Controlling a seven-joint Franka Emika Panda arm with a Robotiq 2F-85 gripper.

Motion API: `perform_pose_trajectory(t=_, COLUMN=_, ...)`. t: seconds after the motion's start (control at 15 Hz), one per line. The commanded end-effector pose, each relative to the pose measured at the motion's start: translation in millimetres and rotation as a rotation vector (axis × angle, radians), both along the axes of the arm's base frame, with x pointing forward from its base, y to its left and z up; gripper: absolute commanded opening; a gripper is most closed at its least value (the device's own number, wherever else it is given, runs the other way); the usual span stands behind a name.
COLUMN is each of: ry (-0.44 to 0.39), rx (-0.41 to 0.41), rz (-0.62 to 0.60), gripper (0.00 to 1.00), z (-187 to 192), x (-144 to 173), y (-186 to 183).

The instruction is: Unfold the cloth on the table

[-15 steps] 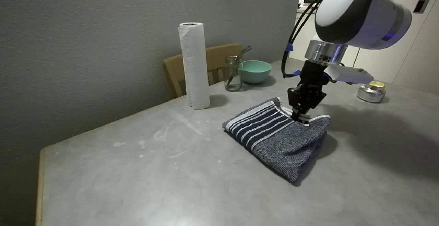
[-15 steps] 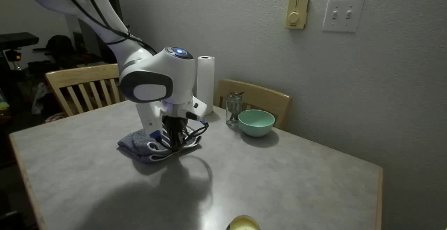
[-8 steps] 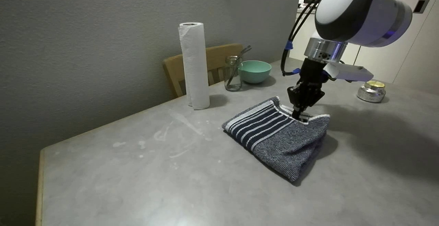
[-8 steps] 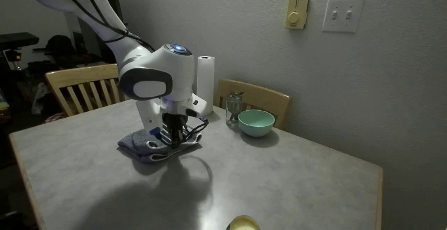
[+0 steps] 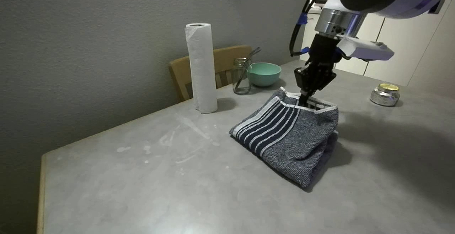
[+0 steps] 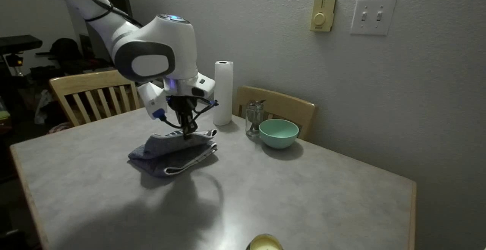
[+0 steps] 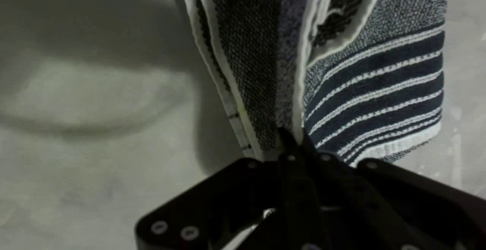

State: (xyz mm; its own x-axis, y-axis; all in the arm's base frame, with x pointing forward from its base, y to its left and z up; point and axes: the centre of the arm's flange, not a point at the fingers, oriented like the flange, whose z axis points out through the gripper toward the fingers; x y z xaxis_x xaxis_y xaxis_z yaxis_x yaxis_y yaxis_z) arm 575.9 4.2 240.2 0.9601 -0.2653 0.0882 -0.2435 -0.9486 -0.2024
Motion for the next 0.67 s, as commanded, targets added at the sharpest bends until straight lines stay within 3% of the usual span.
perform_pose_trajectory(t=0.0, ry=-0.015, rx=-0.003, rz=0.047, gripper=0.01, z=19.3, x=-9.0, y=24.2)
perform_pose_trajectory(t=0.6, ry=-0.012, rx=0.06, rz=0.289, gripper=0.01, z=-7.7, x=-1.3, y=154.7)
